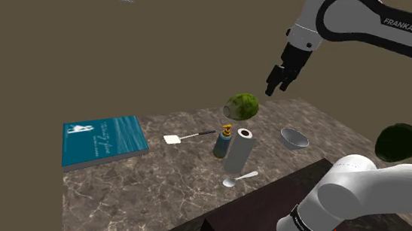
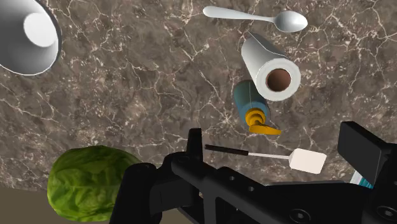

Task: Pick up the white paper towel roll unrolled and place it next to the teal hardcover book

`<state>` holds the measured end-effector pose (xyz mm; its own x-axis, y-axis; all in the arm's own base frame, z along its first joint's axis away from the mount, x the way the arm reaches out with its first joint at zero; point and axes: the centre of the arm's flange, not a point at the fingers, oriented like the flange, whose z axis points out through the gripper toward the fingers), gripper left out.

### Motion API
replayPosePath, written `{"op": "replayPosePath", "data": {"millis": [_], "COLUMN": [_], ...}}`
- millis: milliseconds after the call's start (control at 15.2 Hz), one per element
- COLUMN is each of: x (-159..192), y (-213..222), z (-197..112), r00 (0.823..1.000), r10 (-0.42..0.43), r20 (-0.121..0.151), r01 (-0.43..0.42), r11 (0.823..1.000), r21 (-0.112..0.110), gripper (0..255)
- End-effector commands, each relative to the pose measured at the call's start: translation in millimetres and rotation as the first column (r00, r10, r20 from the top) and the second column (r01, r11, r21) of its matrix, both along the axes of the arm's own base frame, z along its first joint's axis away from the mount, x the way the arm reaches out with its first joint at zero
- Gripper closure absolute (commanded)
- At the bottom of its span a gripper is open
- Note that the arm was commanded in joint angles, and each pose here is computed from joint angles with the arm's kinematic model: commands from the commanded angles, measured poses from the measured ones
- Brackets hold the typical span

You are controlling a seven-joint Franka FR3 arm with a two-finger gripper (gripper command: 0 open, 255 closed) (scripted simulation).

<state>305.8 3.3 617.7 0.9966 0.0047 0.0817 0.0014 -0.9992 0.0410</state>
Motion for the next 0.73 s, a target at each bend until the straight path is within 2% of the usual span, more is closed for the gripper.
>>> {"op": "replayPosePath", "data": {"millis": [0, 660], "x": [0.0, 37.6], "y": [0.0, 25.6], "z": [0.0, -124.1], "r00": [1.0, 0.994], "r10": [0.0, -0.091], "r20": [0.0, -0.053], "r01": [0.0, 0.094], "r11": [1.0, 0.995], "r21": [0.0, 0.042], "gripper": [0, 0]}}
